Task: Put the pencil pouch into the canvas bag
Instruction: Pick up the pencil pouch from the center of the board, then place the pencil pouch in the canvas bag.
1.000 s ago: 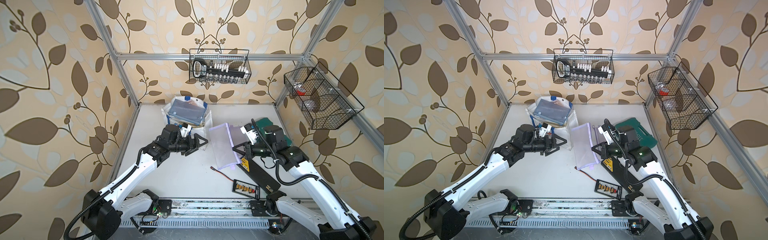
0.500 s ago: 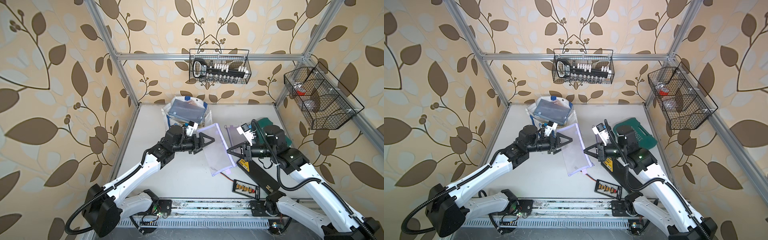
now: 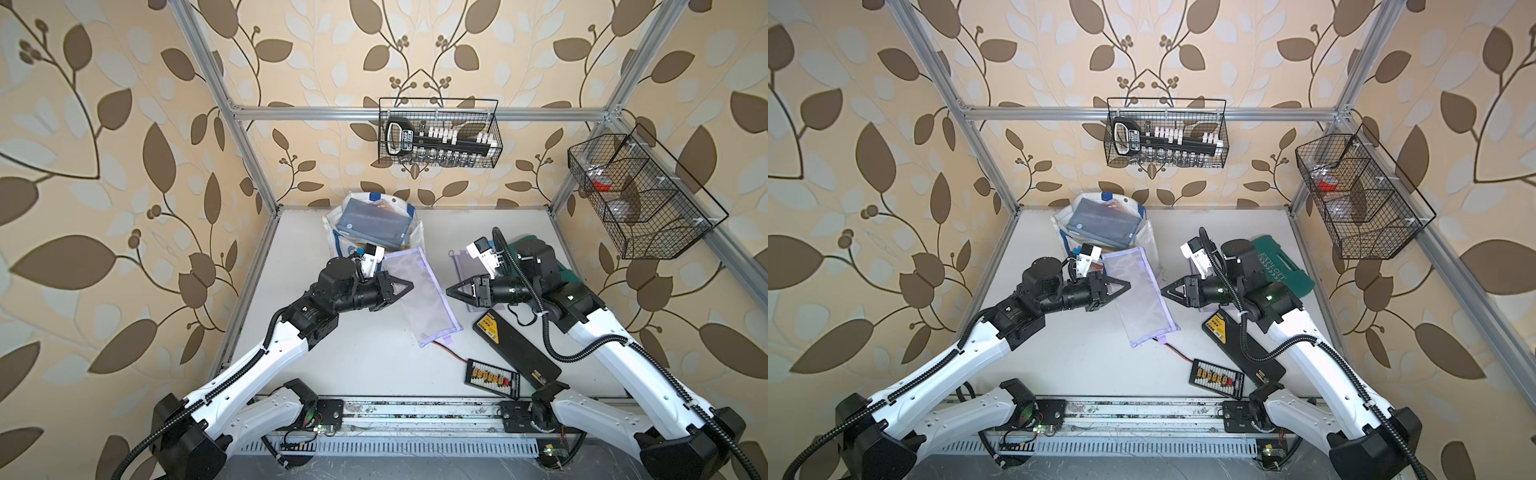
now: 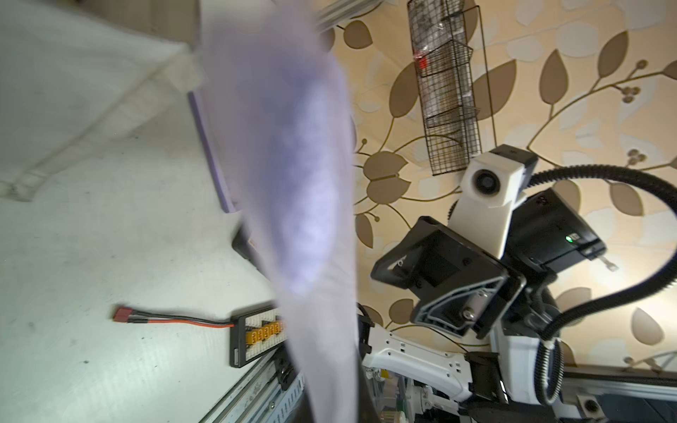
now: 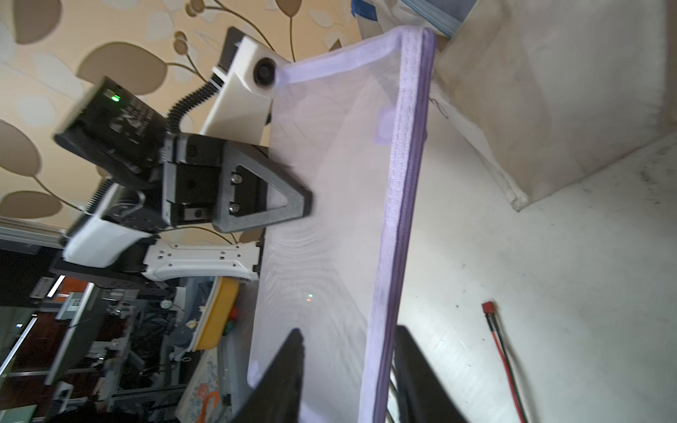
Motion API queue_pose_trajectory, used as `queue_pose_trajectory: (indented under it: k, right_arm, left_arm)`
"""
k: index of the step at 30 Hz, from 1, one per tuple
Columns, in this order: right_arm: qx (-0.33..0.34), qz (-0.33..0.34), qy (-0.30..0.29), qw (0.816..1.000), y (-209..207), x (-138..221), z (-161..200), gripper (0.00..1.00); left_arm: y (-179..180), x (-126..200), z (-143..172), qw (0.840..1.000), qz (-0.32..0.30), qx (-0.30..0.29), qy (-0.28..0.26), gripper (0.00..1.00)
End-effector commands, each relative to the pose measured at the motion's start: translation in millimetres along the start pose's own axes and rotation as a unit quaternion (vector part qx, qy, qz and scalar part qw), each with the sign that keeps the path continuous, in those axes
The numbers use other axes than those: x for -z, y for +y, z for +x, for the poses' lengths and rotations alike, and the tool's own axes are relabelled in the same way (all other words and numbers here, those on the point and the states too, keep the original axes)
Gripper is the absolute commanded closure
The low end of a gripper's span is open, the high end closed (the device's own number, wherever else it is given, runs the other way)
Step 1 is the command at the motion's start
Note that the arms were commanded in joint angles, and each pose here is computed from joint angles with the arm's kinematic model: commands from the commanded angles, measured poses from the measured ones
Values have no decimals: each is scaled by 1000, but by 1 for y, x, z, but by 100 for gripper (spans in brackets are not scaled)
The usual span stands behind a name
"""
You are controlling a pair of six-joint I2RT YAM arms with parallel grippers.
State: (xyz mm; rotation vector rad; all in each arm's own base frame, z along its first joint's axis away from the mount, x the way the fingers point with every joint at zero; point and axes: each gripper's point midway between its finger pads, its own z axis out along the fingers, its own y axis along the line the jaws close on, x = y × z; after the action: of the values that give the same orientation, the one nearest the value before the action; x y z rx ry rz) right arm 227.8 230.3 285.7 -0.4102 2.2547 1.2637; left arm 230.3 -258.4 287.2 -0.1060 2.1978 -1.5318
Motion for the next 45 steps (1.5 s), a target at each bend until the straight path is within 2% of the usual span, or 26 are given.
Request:
queue_pose_trajectory:
  k: [1,6,9,13,21,26,30,34,40,45]
  right_arm:
    - [3,63,-13,998,-9,10,-11,35]
    - [19,160,-25,987,-29,25,-28,20]
    - [23,185,-43,982,-32,35,-40,15]
    - [23,186,-56,981,-28,40,-48,10]
    - [25,187,-59,980,-25,46,-44,7]
    - [25,192,-64,979,-26,52,-42,7]
    - [22,193,-66,979,-28,55,-40,6]
    - [21,195,-67,978,-31,57,-40,7]
    - [17,193,-69,979,-37,56,-41,6]
    - [14,191,-67,979,-41,52,-40,6]
  left_arm:
    - [-16,23,-22,997,-42,-45,-54,100]
    - [-26,45,-60,986,-114,-58,-104,100]
    - [-38,52,-94,981,-120,-52,-144,100]
    - [-46,60,-150,972,-95,-10,-213,100]
    - [-41,58,-241,948,-89,0,-305,100]
    - [-11,44,-278,943,-87,35,-320,100]
    - [12,30,-280,945,-98,56,-308,100]
    - [34,21,-265,950,-119,72,-280,100]
    - [72,32,-232,943,-182,88,-265,100]
    - [81,55,-212,931,-239,83,-265,100]
